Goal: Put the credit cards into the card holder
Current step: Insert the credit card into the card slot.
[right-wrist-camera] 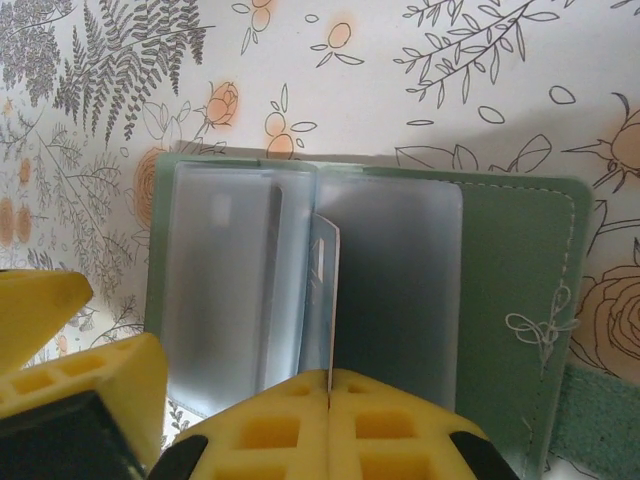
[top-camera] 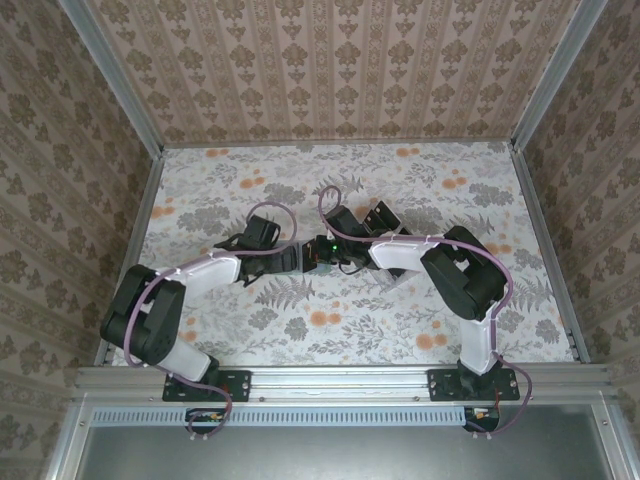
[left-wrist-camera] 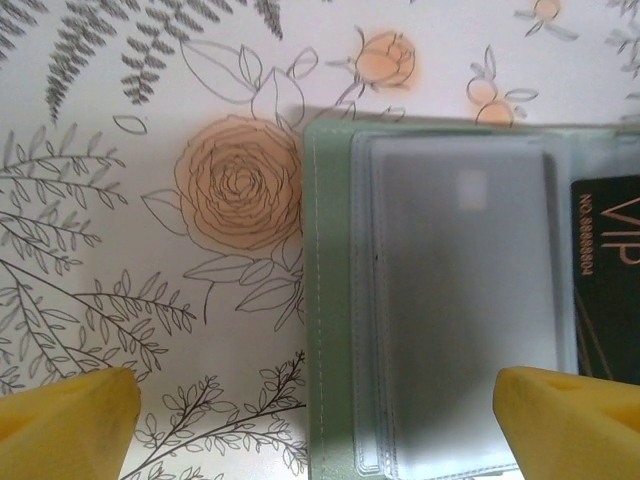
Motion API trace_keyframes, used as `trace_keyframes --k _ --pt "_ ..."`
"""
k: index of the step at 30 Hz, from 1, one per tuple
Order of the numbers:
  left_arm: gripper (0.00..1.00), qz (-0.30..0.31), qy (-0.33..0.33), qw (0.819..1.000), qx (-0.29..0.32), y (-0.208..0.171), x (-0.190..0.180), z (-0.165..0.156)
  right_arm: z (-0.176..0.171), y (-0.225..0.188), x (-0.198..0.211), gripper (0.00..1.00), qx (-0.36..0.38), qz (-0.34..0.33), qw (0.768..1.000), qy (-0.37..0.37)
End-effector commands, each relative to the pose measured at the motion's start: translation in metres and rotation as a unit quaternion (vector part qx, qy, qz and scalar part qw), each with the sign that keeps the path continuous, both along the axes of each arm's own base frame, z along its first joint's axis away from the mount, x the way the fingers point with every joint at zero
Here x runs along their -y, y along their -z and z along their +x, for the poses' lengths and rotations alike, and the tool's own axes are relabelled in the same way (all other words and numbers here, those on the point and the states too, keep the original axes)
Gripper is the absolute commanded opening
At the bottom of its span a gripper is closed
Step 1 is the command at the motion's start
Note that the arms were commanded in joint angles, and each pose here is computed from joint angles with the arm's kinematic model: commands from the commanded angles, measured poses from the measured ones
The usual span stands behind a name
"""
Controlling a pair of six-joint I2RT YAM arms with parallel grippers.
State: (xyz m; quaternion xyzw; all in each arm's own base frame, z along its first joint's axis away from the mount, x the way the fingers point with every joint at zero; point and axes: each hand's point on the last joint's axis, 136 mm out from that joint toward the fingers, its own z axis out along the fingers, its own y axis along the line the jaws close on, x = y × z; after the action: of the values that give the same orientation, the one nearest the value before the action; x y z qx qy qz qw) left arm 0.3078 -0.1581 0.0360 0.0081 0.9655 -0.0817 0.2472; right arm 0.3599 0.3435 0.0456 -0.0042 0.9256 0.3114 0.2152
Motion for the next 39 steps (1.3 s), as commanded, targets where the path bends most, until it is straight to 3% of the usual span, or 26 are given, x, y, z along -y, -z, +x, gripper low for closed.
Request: trace_keyframes --k 1,7,15,28,39 --pt "1.00 0.032 0.000 0.999 -0.002 0.003 -0.006 0.003 -0.012 0.032 0.011 0.00 -0.036 -0.027 0.999 0.002" --pt "1.00 0.071 -0.033 0.997 -0.022 0.016 -0.030 -0.003 -0.011 0.034 0.013 0.00 -0.040 -0.025 0.999 0.004" --pt "1.00 0.067 -0.047 0.996 -0.034 0.023 -0.038 -0.013 -0.007 0.034 0.017 0.00 -0.046 -0.010 0.999 0.010" --pt "1.00 0.047 -0.051 0.997 -0.030 0.022 -0.036 -0.018 0.011 -0.013 -0.009 0.00 -0.017 0.155 0.988 0.020" --pt "1.00 0.044 -0.050 0.997 -0.031 0.024 -0.034 -0.018 0.022 -0.007 -0.011 0.00 -0.001 0.172 0.984 0.039"
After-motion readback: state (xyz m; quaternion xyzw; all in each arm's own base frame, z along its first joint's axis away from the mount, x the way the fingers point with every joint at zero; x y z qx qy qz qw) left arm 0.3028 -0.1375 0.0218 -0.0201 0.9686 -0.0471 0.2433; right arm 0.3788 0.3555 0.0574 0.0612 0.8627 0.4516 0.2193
